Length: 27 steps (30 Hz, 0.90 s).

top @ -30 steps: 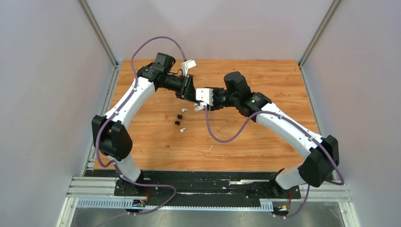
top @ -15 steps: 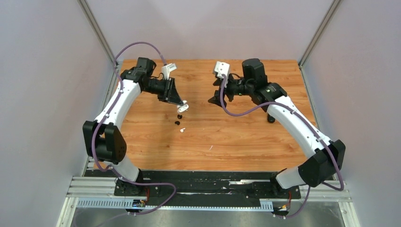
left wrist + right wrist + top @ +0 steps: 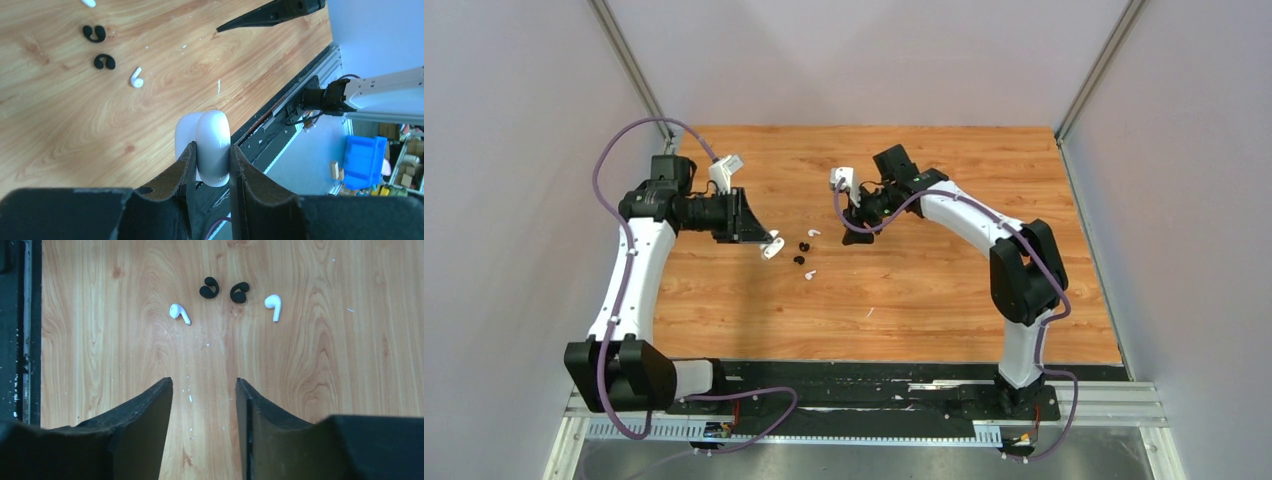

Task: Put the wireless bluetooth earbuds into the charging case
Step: Adjust the earbud at the center of the board.

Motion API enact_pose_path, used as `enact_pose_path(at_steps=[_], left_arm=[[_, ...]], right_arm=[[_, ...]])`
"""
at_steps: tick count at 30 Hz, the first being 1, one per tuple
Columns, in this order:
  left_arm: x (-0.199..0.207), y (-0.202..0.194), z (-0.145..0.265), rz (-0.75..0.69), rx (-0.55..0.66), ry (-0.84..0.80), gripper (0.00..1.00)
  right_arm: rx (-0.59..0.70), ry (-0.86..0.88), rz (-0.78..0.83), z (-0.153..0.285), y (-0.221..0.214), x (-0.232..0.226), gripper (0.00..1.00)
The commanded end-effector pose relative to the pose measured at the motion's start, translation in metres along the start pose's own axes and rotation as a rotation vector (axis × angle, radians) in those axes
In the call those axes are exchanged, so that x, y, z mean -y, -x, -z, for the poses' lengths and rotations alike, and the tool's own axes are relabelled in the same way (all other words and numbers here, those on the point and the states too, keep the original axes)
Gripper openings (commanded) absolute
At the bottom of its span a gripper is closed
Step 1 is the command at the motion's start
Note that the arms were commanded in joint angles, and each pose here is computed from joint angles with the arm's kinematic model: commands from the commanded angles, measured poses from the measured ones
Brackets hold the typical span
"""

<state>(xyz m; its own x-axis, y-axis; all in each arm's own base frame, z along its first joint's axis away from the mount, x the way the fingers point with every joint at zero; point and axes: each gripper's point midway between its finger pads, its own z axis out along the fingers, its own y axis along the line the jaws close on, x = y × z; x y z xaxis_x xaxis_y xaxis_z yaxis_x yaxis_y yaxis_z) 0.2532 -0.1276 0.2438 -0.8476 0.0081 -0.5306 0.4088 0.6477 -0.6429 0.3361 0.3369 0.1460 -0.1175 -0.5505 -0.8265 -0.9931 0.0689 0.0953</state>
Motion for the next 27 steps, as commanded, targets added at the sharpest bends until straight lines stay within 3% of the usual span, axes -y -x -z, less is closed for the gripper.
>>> enact_pose_path(at_steps=[1,5,12,27], left_arm=[[-0.004,-0.004,0.015,0.076,0.059,0.048,0.00],[-0.019,-0.002,0.026,0.170,0.128,0.098,0.00],[-0.031,-0.003,0.043,0.174,0.198,0.192,0.00],[-0.026,-0.016,0.052,0.191,0.248,0.206,0.00]], right_arm=[[-0.021,0.044,0.214,-0.023,0.019,-0.017,0.44],[-0.054,0.136,0.324,-0.051,0.002,-0.044,0.34],[-0.055,0.208,0.471,-0.086,-0.008,-0.046,0.28],[-0.112,0.254,0.501,-0.133,-0.031,-0.038,0.36]])
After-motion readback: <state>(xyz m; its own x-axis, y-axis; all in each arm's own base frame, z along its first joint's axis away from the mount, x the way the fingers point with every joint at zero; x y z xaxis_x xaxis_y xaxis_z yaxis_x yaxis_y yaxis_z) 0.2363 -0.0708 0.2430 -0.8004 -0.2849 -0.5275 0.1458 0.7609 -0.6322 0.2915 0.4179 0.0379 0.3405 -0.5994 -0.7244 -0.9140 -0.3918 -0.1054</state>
